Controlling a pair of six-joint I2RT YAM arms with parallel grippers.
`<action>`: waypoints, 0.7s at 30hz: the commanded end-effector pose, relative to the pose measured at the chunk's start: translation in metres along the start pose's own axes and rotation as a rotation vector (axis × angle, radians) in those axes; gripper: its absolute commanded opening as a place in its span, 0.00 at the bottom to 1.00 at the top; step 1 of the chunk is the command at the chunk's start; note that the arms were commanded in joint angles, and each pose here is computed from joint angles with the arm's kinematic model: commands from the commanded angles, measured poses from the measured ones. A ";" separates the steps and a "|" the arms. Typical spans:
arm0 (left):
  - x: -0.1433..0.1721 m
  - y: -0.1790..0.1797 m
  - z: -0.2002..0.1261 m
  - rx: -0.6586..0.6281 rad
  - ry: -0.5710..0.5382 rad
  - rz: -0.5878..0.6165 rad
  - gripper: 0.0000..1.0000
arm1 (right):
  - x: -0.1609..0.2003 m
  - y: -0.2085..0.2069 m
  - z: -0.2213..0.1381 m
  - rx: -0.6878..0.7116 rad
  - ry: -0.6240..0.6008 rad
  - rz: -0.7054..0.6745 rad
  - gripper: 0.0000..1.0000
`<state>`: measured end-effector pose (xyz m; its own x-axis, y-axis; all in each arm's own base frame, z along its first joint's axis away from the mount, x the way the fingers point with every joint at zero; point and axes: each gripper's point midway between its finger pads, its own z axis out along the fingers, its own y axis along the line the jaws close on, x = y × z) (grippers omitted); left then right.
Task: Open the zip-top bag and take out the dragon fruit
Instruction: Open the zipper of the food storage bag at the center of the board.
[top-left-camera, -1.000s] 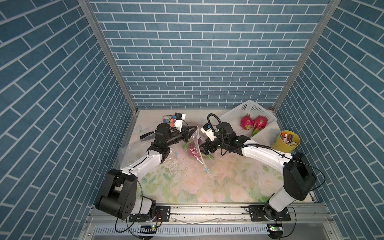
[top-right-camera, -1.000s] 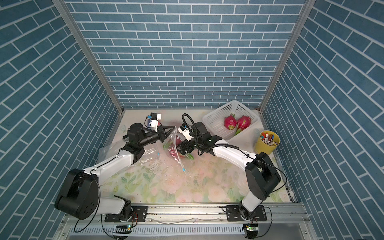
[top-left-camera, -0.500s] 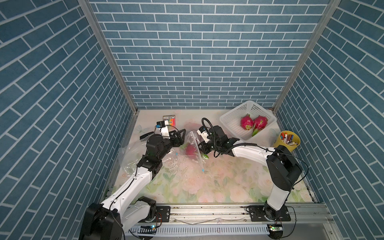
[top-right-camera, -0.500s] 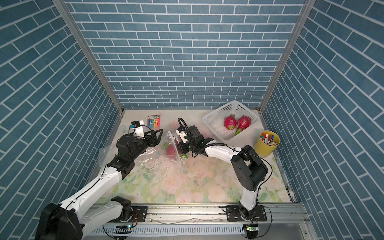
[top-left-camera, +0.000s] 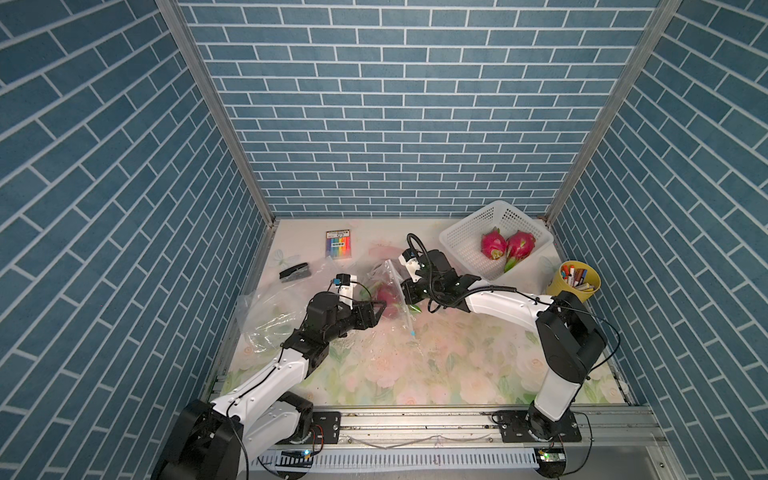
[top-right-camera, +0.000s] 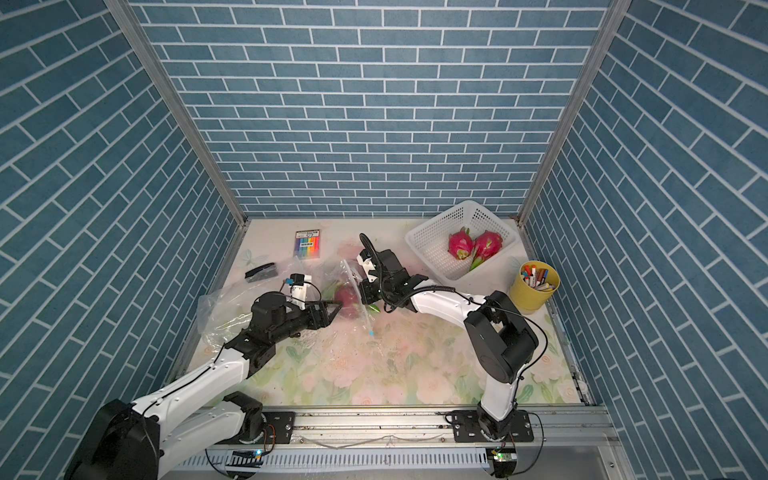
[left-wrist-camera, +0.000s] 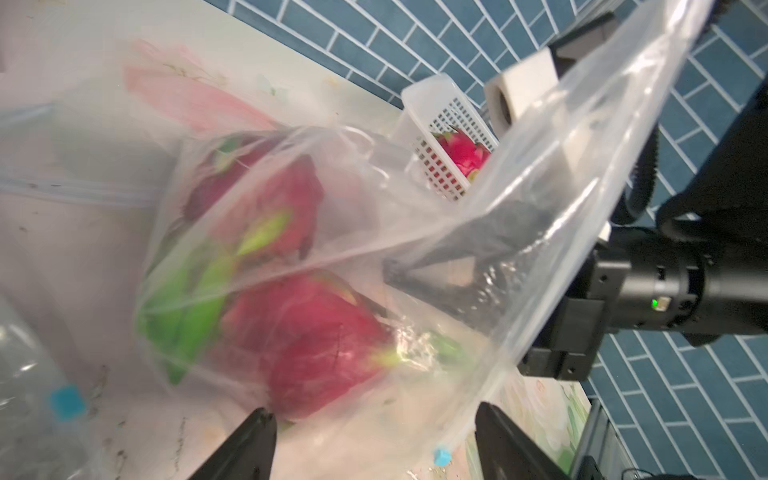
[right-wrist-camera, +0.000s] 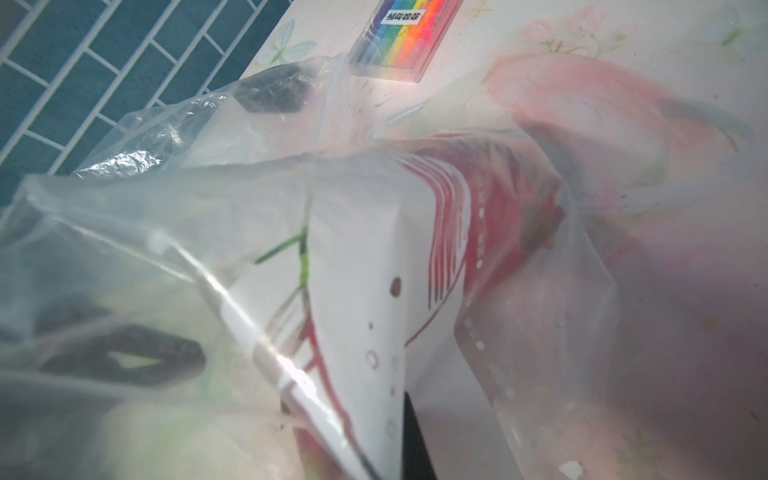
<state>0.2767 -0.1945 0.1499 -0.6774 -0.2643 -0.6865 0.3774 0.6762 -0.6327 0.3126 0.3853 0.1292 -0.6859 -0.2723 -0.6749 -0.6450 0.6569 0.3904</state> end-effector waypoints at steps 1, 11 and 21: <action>-0.010 -0.020 0.006 0.090 -0.028 0.038 0.81 | -0.023 0.008 -0.009 -0.007 -0.060 0.032 0.00; -0.029 -0.016 0.035 0.079 -0.042 0.049 0.00 | -0.024 0.007 -0.018 0.009 -0.072 0.038 0.00; -0.050 0.014 0.015 -0.141 -0.156 0.086 0.00 | -0.024 -0.032 -0.045 0.145 -0.079 0.076 0.00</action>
<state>0.3147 -0.1970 0.1606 -0.5954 -0.2864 -0.7506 0.3729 0.7290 -0.5740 0.3279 0.3609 0.1494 -0.6882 -0.2130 -0.6935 -0.5886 0.7228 0.3622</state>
